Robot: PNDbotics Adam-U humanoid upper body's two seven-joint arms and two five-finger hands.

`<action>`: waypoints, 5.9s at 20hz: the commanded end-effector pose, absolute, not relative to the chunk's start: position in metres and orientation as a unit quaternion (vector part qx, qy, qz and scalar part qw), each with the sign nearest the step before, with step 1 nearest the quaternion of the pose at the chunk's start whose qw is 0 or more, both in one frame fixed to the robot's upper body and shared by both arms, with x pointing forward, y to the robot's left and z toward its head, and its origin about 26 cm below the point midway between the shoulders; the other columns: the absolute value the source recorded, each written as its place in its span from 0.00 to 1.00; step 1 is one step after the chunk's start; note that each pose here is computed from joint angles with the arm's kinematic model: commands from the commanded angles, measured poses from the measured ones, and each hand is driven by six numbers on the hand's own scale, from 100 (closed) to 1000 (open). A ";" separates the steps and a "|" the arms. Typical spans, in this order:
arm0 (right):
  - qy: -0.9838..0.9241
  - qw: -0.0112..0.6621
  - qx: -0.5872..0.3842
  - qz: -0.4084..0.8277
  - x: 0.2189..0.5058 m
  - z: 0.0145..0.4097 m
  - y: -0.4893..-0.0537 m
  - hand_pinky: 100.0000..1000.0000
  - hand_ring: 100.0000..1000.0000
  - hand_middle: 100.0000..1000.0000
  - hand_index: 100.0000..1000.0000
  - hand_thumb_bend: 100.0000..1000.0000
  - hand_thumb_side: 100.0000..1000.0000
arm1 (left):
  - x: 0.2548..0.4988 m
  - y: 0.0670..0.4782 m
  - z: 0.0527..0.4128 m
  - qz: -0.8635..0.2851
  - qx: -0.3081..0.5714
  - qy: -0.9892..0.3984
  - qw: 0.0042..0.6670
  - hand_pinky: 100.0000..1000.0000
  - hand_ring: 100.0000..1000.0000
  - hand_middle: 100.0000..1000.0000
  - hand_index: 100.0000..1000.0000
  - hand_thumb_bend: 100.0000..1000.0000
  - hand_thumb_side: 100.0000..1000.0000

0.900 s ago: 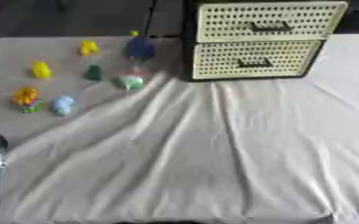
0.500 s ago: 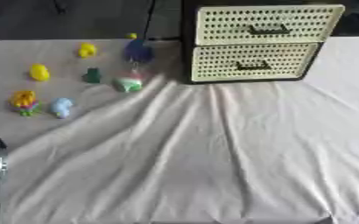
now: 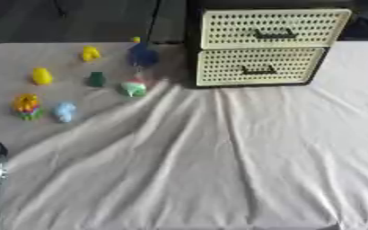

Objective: Pick up objects from table and place into drawer.

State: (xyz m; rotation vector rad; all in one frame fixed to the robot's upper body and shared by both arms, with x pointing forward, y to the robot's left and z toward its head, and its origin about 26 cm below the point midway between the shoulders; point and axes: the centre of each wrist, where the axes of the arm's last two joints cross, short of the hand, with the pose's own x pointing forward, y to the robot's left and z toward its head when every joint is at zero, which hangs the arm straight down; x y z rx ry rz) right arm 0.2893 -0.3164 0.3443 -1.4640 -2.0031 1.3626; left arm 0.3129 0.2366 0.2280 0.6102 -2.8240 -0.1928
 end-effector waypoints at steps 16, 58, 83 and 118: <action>-0.586 0.300 -0.470 0.588 0.315 0.351 -0.327 0.00 0.00 0.00 0.87 0.00 0.30 | 0.310 0.233 0.233 -0.073 0.193 -0.972 0.113 0.66 0.74 0.78 0.94 0.20 0.90; -0.594 0.397 -0.419 0.560 0.434 0.335 -0.333 0.00 0.00 0.00 0.88 0.00 0.20 | 0.310 0.221 0.232 -0.078 0.159 -0.977 0.120 0.66 0.74 0.77 0.93 0.13 0.95; -0.557 0.399 -0.425 0.592 0.428 0.333 -0.332 0.00 0.00 0.00 0.69 0.00 0.21 | 0.310 0.221 0.231 -0.076 0.159 -0.977 0.122 0.66 0.74 0.77 0.93 0.11 0.96; -0.561 0.374 -0.381 0.633 0.336 0.332 -0.302 0.00 0.00 0.00 0.80 0.00 0.23 | 0.310 0.221 0.233 -0.069 0.160 -0.977 0.121 0.66 0.74 0.77 0.93 0.11 0.96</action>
